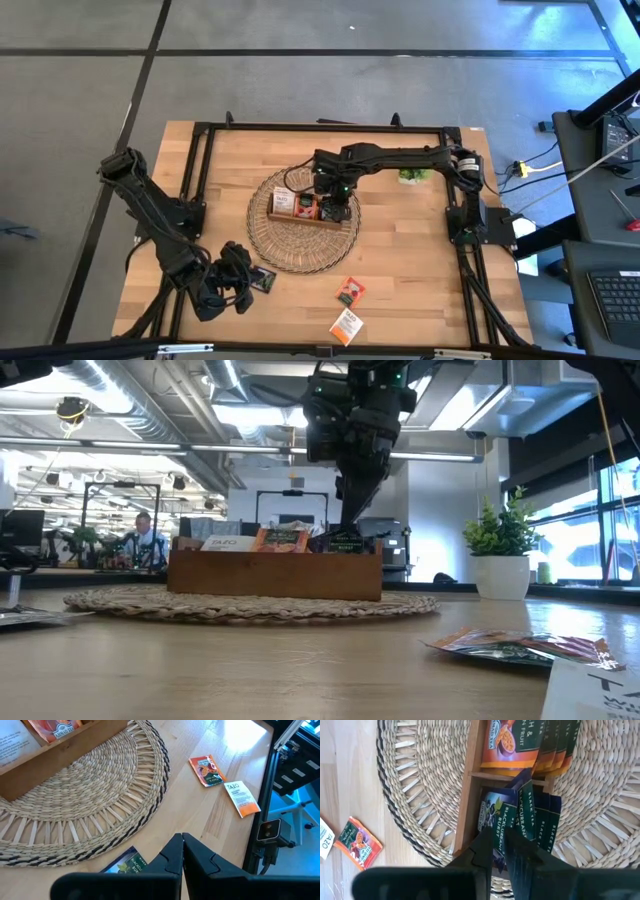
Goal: Pick & Place Tea
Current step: Adjust the purple tea bags in the wooden organizer
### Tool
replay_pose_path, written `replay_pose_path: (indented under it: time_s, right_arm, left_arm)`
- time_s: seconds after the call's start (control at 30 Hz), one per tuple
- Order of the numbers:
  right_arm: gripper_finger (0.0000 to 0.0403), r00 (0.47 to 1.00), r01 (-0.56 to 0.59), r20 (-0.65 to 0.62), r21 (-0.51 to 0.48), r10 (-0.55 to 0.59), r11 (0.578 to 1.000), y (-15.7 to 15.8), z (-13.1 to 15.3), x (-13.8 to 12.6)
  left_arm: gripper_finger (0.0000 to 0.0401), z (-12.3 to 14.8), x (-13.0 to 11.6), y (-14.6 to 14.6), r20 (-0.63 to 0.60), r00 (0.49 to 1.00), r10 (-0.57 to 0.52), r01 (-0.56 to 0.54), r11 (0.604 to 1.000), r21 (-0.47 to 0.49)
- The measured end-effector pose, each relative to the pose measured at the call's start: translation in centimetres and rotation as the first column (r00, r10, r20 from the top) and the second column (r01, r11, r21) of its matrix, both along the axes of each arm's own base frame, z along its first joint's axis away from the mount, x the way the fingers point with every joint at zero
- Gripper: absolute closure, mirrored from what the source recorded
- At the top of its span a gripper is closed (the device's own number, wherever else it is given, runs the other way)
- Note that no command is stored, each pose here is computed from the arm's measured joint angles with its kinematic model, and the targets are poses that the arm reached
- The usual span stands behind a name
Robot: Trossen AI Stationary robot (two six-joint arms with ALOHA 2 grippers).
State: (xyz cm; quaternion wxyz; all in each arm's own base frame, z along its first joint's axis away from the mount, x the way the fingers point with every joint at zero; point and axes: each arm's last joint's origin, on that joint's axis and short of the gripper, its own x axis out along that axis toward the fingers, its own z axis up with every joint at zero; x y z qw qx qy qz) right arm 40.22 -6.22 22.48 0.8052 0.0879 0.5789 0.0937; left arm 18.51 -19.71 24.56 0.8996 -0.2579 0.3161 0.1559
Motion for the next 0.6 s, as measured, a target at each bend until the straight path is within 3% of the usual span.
replay_pose_path:
  time_s: [0.13, 0.3, 0.6]
  right_arm:
    - [0.0359, 1.000, 0.007, 0.001, 0.002, -0.007, 1.000, 0.00, 0.02, 0.02]
    - [0.0395, 1.000, 0.024, 0.002, 0.007, -0.024, 1.000, -0.01, 0.03, 0.08]
    - [0.0399, 0.995, 0.097, -0.014, 0.030, -0.096, 0.995, 0.00, 0.24, 0.00]
  left_arm:
    - [0.0399, -0.01, -0.01, 0.01, -0.001, 1.000, 0.000, 0.000, 1.000, 0.001]
    - [0.0399, -0.02, -0.03, 0.03, -0.003, 1.000, 0.000, 0.000, 1.000, 0.004]
    - [0.0399, -0.07, -0.08, 0.10, -0.012, 1.000, -0.012, 0.012, 1.000, 0.026]
